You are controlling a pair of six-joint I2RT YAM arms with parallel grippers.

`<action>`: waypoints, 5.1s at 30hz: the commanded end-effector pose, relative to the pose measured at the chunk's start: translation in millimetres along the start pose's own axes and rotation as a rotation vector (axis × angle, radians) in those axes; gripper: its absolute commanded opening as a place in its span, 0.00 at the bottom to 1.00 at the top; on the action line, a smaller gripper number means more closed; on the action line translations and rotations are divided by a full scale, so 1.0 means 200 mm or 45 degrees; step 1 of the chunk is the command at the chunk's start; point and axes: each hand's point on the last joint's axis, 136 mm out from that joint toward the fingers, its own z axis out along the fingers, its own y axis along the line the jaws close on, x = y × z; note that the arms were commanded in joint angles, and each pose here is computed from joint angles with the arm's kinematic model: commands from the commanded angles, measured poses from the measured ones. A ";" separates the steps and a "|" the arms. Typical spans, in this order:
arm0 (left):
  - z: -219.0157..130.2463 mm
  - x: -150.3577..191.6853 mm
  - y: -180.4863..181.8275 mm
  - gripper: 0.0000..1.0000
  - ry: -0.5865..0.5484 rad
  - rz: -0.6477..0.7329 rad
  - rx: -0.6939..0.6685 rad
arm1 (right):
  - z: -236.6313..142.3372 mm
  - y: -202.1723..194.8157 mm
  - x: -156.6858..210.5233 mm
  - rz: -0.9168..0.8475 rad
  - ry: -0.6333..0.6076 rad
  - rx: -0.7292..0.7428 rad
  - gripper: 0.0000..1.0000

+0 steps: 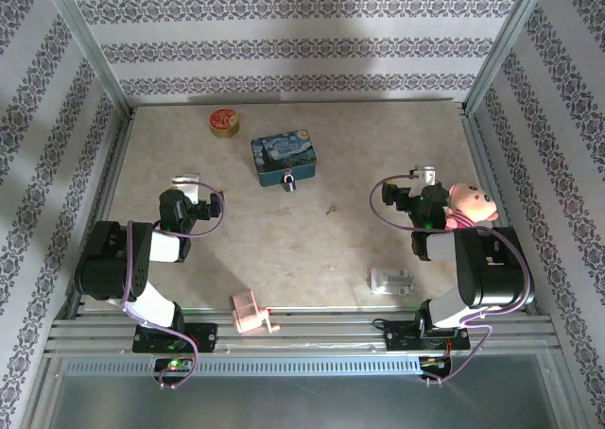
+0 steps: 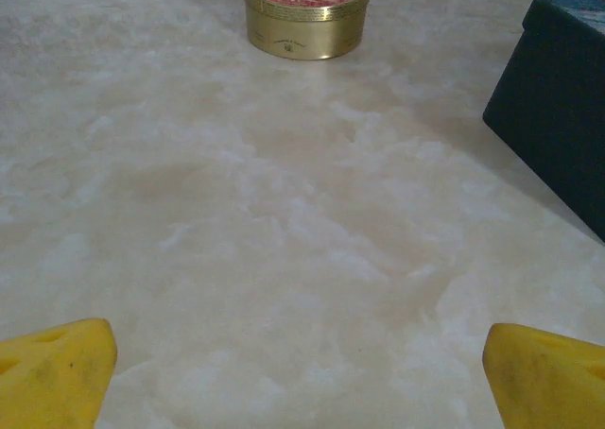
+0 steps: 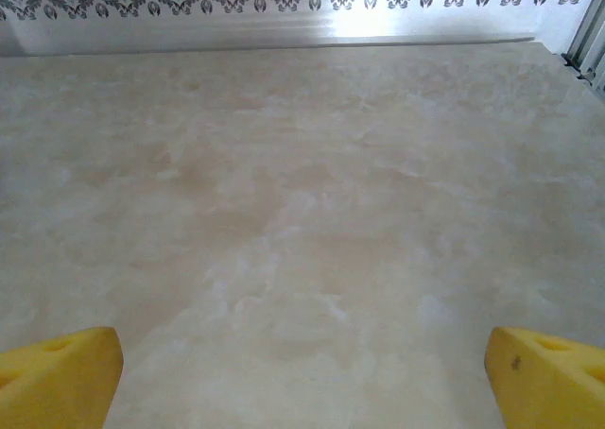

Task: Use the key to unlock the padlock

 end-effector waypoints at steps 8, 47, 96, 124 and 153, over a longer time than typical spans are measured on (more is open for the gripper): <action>0.01 -0.10 0.03 0.99 -0.081 0.001 -0.022 | 0.02 0.00 -0.06 -0.007 -0.046 -0.007 0.98; -0.06 -0.15 0.12 0.99 -0.118 -0.051 -0.158 | -0.06 -0.04 -0.15 0.014 -0.067 0.076 0.98; -0.42 -0.29 -0.05 0.99 -0.125 -0.701 -0.063 | -0.33 0.91 0.14 -0.287 0.921 0.084 0.65; -0.36 -0.21 -0.08 0.99 -0.062 -0.690 -0.035 | 0.01 1.00 0.47 -0.211 1.147 0.160 0.38; -0.32 -0.20 -0.09 0.99 -0.013 -0.680 -0.034 | 0.00 0.94 0.52 -0.179 1.171 0.194 0.15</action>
